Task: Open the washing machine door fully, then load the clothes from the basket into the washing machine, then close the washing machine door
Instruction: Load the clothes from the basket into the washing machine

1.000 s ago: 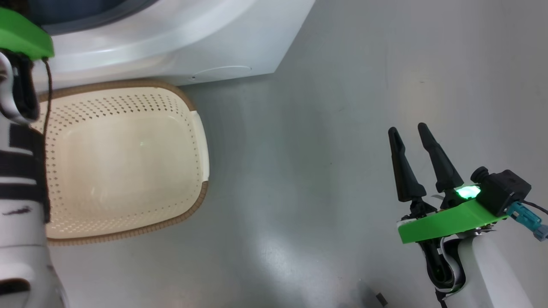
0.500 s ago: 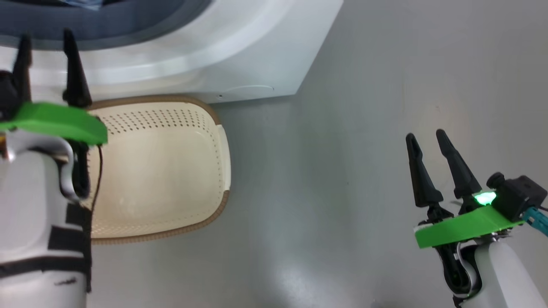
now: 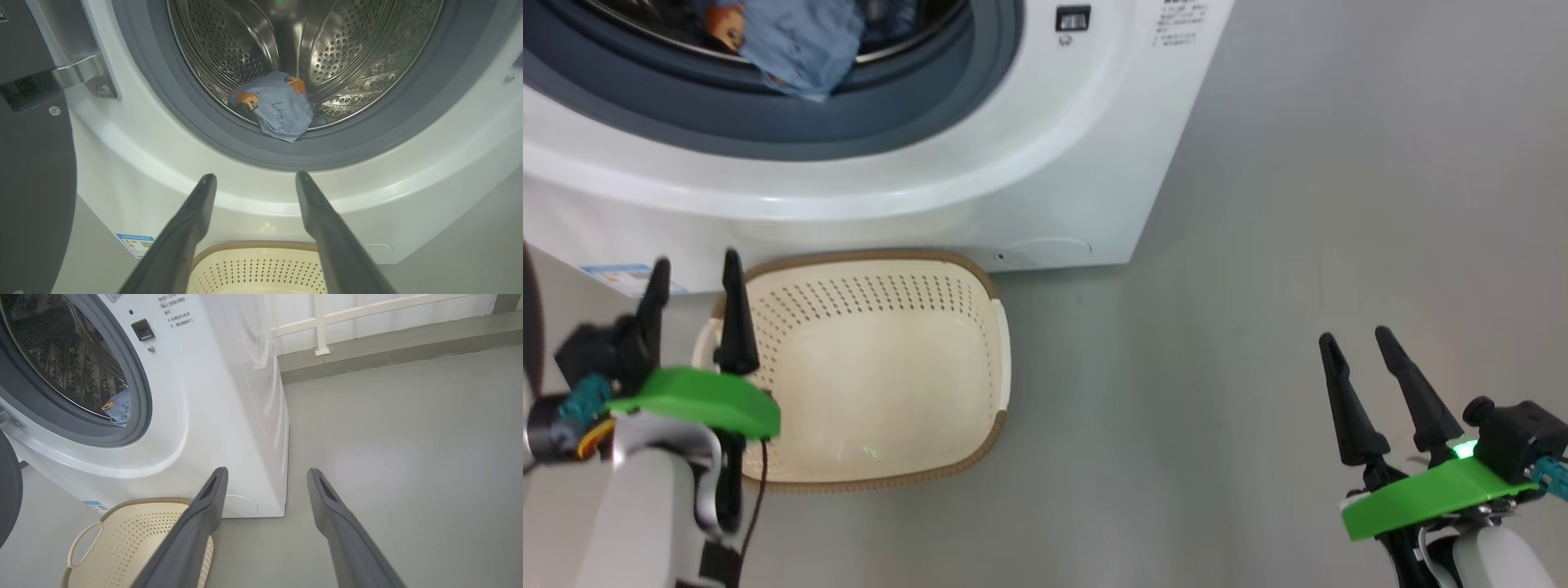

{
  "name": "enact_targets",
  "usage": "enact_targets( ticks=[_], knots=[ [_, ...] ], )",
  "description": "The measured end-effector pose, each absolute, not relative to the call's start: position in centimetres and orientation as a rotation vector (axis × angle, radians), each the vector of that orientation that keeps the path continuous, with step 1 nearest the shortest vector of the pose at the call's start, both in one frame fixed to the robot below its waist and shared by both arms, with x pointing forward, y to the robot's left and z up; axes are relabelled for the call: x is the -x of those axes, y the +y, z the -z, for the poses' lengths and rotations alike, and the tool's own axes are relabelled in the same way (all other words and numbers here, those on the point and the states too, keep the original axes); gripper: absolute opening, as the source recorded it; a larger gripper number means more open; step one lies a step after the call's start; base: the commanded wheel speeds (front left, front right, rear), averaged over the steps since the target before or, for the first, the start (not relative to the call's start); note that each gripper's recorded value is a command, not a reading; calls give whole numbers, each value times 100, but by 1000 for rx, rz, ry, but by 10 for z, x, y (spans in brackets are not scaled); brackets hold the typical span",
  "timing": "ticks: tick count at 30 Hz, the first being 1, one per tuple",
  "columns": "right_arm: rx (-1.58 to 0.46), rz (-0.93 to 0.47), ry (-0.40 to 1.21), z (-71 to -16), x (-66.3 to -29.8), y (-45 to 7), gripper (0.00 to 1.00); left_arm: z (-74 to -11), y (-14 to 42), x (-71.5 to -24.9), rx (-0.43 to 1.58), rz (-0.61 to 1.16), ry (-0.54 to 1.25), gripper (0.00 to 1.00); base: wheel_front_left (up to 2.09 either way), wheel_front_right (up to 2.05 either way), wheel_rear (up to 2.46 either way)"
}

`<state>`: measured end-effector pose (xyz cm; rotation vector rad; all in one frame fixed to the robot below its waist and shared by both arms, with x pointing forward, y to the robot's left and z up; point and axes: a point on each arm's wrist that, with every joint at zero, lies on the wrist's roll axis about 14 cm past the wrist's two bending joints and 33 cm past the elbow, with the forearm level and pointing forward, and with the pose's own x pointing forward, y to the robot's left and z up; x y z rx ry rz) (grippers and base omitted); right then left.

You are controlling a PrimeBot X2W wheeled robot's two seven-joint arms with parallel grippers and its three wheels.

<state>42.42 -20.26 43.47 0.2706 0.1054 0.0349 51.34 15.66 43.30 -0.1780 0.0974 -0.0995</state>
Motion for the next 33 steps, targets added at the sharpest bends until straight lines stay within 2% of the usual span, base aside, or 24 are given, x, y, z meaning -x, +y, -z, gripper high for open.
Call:
enact_targets(
  ticks=[16,33],
  knots=[
    [-266,-46,61,-462,-375,-203,100,-454,185,-414,157,34,72,100,0,0,0],
    [-268,-10,59,-463,-328,-213,100,-462,207,-343,143,-25,55,100,0,0,0]
  ],
)
